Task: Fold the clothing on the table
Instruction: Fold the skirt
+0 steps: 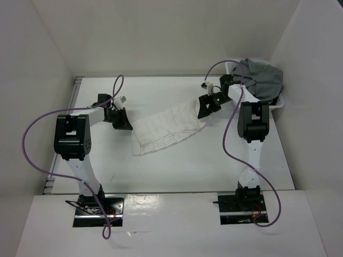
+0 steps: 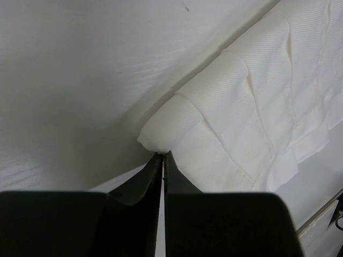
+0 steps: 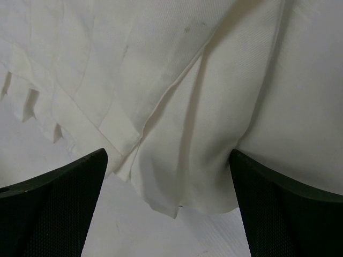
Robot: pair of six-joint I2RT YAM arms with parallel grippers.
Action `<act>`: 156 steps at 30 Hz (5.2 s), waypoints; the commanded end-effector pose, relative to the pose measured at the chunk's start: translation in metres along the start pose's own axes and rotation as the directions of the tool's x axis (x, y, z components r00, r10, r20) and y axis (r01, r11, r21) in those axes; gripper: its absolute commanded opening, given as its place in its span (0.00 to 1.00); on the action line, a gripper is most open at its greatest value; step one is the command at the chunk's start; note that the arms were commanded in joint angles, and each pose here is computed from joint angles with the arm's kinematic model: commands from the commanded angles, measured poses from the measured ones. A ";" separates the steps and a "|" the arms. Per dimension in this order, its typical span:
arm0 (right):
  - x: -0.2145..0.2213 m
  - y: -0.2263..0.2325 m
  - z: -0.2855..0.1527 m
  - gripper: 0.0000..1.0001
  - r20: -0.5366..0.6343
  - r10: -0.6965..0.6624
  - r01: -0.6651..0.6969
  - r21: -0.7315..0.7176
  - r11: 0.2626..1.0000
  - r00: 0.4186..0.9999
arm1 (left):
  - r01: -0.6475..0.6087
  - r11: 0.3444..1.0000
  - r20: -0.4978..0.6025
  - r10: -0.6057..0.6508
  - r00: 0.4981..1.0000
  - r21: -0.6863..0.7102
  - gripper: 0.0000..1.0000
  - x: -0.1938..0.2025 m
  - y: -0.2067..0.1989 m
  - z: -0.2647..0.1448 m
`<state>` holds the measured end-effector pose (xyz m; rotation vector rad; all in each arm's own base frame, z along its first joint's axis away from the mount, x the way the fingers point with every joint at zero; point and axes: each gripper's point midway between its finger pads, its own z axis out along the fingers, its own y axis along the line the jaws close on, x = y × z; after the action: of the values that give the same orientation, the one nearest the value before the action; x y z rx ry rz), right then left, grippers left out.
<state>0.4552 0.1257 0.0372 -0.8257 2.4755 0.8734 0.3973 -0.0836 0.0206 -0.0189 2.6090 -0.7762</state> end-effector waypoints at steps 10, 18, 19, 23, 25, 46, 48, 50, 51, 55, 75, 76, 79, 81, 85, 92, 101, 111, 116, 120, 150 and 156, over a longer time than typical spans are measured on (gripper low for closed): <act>0.004 0.019 0.014 0.96 -0.022 0.037 -0.039 -0.080 0.996 0.999 | 0.013 1.000 -0.027 -0.013 1.000 -0.019 0.06 0.011 0.004 -0.005; -0.003 0.023 0.020 0.81 -0.011 0.035 -0.035 -0.080 0.996 0.999 | 0.013 1.000 -0.027 -0.013 1.000 -0.010 0.06 0.011 0.002 -0.005; -0.003 0.024 0.020 0.79 -0.012 0.044 -0.045 -0.080 0.996 0.999 | 0.013 1.000 -0.027 -0.013 1.000 -0.010 0.06 0.011 0.002 -0.005; -0.006 0.030 0.026 0.75 -0.013 0.035 -0.036 -0.085 0.996 0.999 | 0.013 1.000 -0.027 -0.013 1.000 -0.010 0.06 0.011 0.002 -0.005; -0.006 0.030 0.026 0.75 -0.013 0.044 -0.045 -0.085 0.995 0.999 | 0.013 1.000 -0.028 -0.013 1.000 0.000 0.06 0.011 0.001 -0.005; -0.009 0.029 0.036 0.25 -0.016 0.048 -0.049 -0.071 0.996 0.999 | 0.018 1.000 -0.036 -0.018 0.999 -0.001 0.06 0.013 0.002 -0.002; -0.009 0.028 0.036 0.21 -0.020 0.058 -0.060 -0.061 0.996 0.998 | 0.018 1.000 -0.037 -0.018 0.999 0.008 0.06 0.013 0.001 -0.002; -0.009 0.024 0.036 0.11 -0.021 0.064 -0.064 -0.038 0.997 0.998 | 0.018 1.000 -0.037 -0.018 0.999 0.008 0.06 0.013 0.001 -0.002; -0.008 0.026 0.039 0.06 -0.031 0.056 -0.057 -0.029 0.998 0.998 | 0.018 1.000 -0.037 -0.018 0.999 0.008 0.06 0.013 0.001 -0.002; -0.017 0.023 0.036 0.00 -0.034 0.031 -0.029 0.056 0.998 0.999 | 0.018 1.000 -0.037 -0.018 0.999 0.008 0.06 0.013 0.001 -0.002; -0.110 0.130 -0.023 0.00 -0.089 -0.295 0.293 0.557 0.777 0.951 | 0.043 0.998 -0.048 -0.040 0.998 0.044 0.06 0.014 -0.003 0.003; -0.117 0.142 -0.025 0.00 -0.073 -0.309 0.296 0.553 0.779 0.948 | 0.043 0.998 -0.048 -0.040 0.998 0.044 0.06 0.014 -0.003 0.003; -0.118 0.177 -0.012 0.00 -0.098 -0.344 0.345 0.505 0.791 0.934 | 0.043 0.998 -0.048 -0.040 0.998 0.044 0.06 0.014 -0.003 0.003; -0.116 0.201 0.000 0.00 -0.106 -0.367 0.373 0.467 0.802 0.924 | 0.043 0.998 -0.048 -0.040 0.998 0.044 0.06 0.014 -0.003 0.003; -0.107 0.225 0.023 0.00 -0.130 -0.370 0.391 0.383 0.837 0.920 | 0.043 0.998 -0.048 -0.040 0.998 0.044 0.06 0.014 -0.003 0.003; -0.087 0.258 0.060 0.00 -0.175 -0.392 0.427 0.281 0.859 0.903 | 0.038 0.998 -0.042 -0.035 0.999 0.054 0.06 0.012 -0.006 0.001; -0.060 0.280 0.099 0.00 -0.228 -0.404 0.448 0.191 0.874 0.886 | 0.038 0.998 -0.042 -0.035 0.999 0.054 0.06 0.012 -0.006 0.001; -0.057 0.300 0.114 0.00 -0.229 -0.410 0.446 0.136 0.885 0.883 | 0.038 0.998 -0.042 -0.035 0.999 0.054 0.06 0.012 -0.006 0.001; -0.064 0.310 0.116 0.00 -0.202 -0.402 0.428 0.109 0.897 0.893 | 0.032 0.998 -0.034 -0.030 0.999 0.056 0.06 0.010 -0.008 -0.001; -0.073 0.323 0.113 0.00 -0.176 -0.401 0.418 0.069 0.906 0.899 | 0.032 0.998 -0.034 -0.030 0.999 0.056 0.06 0.010 -0.008 -0.001; -0.107 0.393 0.013 0.87 0.000 -0.528 0.526 -0.076 0.847 0.849 | 0.045 0.999 0.076 -0.047 0.996 0.029 0.24 -0.020 0.001 -0.060; -0.107 0.379 -0.042 0.95 0.067 -0.556 0.547 0.121 0.829 0.828 | 0.007 0.996 0.284 0.019 0.959 -0.089 0.76 -0.051 0.009 -0.159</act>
<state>0.2814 0.4042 0.2286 -1.4477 2.1526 0.6540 0.3845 -0.0039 0.0955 -0.2063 2.4854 -0.7025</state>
